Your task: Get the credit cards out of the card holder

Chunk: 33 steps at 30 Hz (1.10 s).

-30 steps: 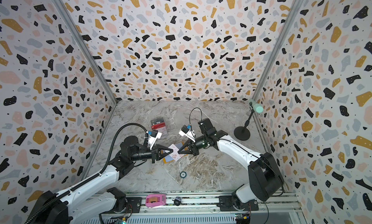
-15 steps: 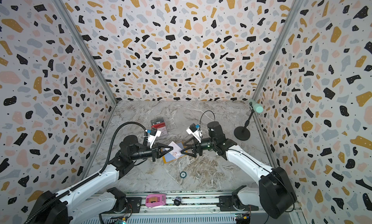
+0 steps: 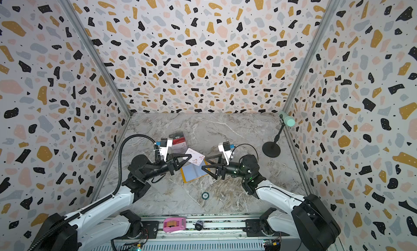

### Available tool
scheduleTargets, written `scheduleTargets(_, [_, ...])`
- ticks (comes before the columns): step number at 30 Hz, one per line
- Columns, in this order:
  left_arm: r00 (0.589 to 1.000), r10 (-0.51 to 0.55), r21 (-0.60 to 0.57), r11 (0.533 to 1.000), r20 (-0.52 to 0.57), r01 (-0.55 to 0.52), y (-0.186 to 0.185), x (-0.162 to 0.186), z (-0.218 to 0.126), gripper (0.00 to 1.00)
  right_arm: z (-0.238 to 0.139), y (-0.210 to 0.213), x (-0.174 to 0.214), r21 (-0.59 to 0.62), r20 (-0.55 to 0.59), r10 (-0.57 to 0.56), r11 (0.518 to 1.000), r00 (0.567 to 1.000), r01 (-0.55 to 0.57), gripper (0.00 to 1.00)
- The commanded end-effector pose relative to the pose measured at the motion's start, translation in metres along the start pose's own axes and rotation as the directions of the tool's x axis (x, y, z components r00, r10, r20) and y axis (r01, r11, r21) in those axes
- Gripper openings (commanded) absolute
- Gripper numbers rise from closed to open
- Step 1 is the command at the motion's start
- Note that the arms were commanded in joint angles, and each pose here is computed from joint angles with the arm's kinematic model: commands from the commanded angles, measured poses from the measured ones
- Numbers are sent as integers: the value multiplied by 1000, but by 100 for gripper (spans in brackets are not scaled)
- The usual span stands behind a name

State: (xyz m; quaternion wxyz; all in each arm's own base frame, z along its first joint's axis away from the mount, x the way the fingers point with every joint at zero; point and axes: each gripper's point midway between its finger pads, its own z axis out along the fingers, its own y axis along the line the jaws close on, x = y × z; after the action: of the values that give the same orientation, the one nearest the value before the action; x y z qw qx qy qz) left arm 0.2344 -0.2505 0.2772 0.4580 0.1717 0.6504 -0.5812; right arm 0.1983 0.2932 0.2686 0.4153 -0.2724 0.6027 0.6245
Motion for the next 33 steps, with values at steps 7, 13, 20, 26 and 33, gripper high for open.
scheduleTargets(7, [982,11,15,1000,190,-14,-16,-30,-18,0,15,15,-28,-72,109,-1,997,994,9,63])
scheduleTargets(13, [968,-3,12,1000,252,0,-19,-37,-28,0,21,17,-25,-91,97,-4,996,995,13,61])
scheduleTargets(20, [966,10,33,999,258,-19,-26,-38,-30,0,30,24,-30,-130,109,-1,991,994,15,53])
scheduleTargets(26, [962,15,54,998,274,-31,-32,-41,-33,0,41,30,-35,-183,124,15,983,992,8,46])
scheduleTargets(33, [959,20,58,998,281,-38,-33,-42,-34,0,49,33,-36,-226,131,38,974,991,-8,38])
